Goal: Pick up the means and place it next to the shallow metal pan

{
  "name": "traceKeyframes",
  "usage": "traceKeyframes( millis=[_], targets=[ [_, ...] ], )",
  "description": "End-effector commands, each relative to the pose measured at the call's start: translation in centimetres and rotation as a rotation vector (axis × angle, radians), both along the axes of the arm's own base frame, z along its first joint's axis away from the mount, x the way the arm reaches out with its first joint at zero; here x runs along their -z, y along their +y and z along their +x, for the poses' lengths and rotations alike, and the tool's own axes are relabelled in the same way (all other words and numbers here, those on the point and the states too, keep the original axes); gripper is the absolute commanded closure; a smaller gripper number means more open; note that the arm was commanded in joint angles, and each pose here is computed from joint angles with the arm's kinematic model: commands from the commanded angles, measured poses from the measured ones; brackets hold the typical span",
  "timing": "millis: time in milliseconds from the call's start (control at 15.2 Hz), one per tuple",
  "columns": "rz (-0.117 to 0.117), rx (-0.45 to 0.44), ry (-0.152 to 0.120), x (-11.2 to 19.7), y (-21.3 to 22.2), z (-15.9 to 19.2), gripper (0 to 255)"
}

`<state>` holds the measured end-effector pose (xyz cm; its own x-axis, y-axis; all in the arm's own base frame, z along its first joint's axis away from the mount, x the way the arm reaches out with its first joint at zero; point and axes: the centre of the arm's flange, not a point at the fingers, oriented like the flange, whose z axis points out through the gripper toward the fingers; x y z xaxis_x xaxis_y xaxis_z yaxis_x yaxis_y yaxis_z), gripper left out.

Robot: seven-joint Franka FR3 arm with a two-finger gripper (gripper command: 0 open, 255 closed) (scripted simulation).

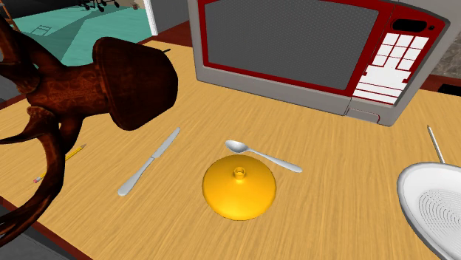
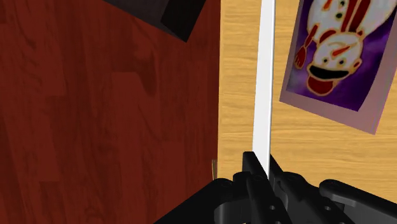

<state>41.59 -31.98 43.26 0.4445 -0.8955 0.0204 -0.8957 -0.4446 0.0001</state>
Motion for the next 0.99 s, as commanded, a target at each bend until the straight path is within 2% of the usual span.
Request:
traceKeyframes(
  millis=[0, 924],
  targets=[
    [0.000, 0.000, 0.000, 1.1, 0.1, -0.1, 255],
    [0.000, 0.000, 0.000, 8.5, 0.1, -0.1, 255]
  ],
)
